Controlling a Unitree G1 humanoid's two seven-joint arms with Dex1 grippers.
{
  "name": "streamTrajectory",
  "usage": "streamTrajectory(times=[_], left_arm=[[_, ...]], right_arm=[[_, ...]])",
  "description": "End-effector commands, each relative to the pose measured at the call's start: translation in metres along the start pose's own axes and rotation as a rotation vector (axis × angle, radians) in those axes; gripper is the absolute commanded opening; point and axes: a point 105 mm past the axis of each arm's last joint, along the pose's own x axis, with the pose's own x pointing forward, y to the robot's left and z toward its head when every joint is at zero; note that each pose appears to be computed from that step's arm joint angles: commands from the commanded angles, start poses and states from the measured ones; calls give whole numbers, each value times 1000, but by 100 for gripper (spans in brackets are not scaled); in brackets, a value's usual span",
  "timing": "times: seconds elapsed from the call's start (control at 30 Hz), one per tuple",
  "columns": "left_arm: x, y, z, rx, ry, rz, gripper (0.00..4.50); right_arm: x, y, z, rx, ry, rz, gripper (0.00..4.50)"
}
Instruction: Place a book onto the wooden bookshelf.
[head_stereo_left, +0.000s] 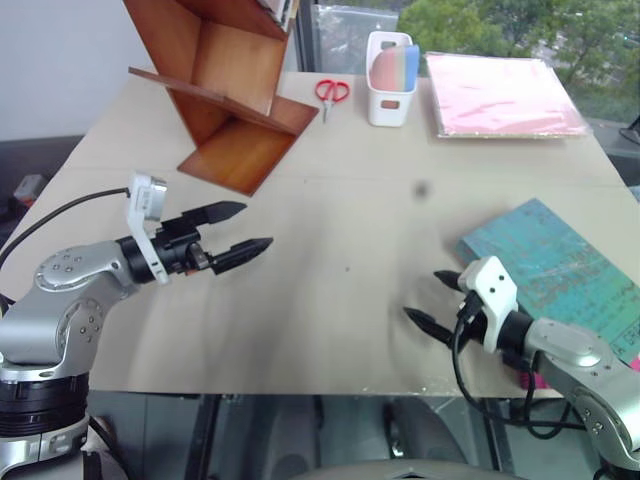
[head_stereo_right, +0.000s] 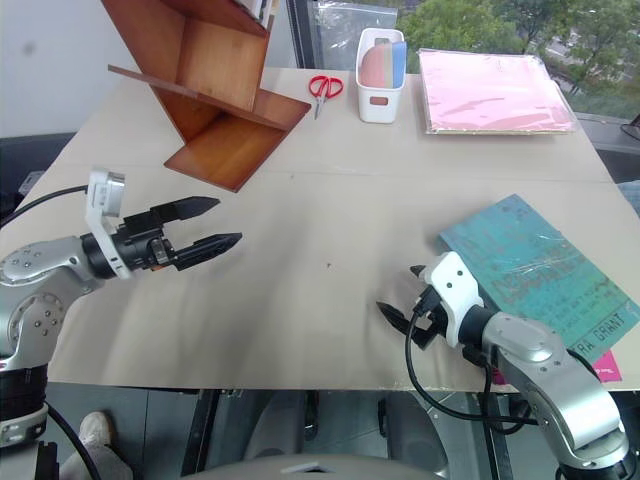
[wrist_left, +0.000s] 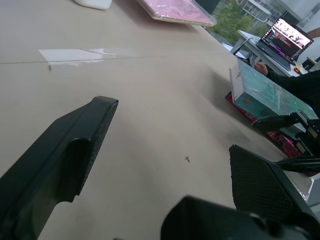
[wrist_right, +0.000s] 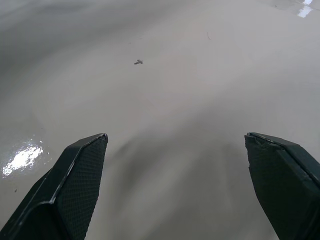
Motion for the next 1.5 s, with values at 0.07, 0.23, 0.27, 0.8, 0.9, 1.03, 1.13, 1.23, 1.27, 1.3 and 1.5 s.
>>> streamTrajectory(times=[0.07,0.23,0.27,0.8,0.9,1.03,1.13,1.23,1.27,1.3,1.5], left_arm=[[-3,-9,14,87,6,-70,447],[-2,-16,15,120,9,-142,447],[-1,-16,15,125,7,-150,447],[26,-78,39,208,-173,-641,449],[29,-88,43,250,-191,-747,450],[32,-92,44,268,-207,-807,450],[32,-93,43,285,-214,-835,450],[31,-92,40,285,-213,-837,450],[31,-92,40,285,-213,-838,450],[31,-91,38,284,-212,-839,450],[28,-91,29,270,-202,-841,450]], right_arm=[[0,3,16,-40,-50,16,450],[3,3,23,-44,-73,31,450],[3,3,24,-44,-78,34,450],[-67,-72,61,-75,-155,-229,424],[-100,-102,49,-99,-36,-375,337],[-130,-128,34,-96,64,-526,137],[-157,-146,24,-100,142,-647,4],[-176,-152,18,-113,198,-687,4],[-180,-154,18,-113,208,-699,4],[-185,-156,17,-115,218,-714,4],[-216,-168,3,-100,290,-802,4]])
